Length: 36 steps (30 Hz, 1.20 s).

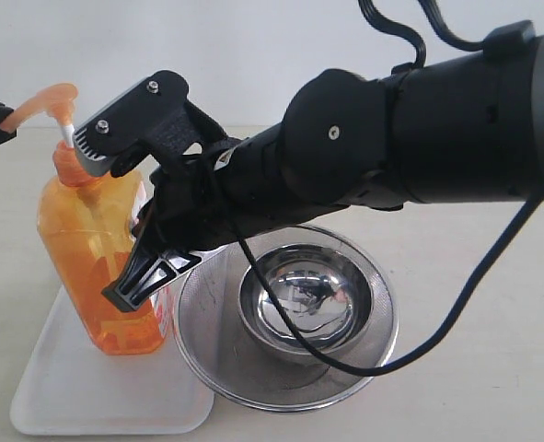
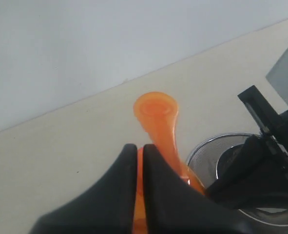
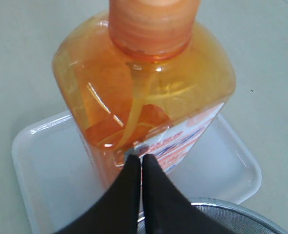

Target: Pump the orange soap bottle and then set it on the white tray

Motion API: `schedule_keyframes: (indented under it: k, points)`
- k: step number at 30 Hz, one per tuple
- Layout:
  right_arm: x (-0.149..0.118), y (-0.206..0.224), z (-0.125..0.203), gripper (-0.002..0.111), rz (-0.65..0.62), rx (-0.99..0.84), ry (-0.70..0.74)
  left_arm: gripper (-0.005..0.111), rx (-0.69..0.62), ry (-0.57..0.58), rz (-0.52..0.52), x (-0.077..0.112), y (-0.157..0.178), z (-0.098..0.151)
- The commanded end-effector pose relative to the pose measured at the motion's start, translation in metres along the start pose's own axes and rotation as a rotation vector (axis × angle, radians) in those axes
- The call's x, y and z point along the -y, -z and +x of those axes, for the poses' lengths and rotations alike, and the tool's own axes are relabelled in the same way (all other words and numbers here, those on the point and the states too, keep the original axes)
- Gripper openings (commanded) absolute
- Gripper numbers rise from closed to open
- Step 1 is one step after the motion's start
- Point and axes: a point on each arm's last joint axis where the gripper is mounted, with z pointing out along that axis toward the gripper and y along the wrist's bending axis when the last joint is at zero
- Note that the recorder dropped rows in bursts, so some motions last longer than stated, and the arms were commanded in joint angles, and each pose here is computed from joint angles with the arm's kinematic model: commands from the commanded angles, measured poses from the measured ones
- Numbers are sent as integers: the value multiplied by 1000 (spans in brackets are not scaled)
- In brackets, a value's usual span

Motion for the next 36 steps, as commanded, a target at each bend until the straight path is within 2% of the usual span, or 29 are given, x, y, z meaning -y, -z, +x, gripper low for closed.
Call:
schedule_keyframes:
  k: [1, 36]
  points:
    - [0, 3, -2, 0, 3, 10, 15, 5, -4, 15, 51, 4, -1, 0]
    - [0, 3, -3, 0, 11, 18, 19, 5, 19, -12, 76, 10, 8, -3]
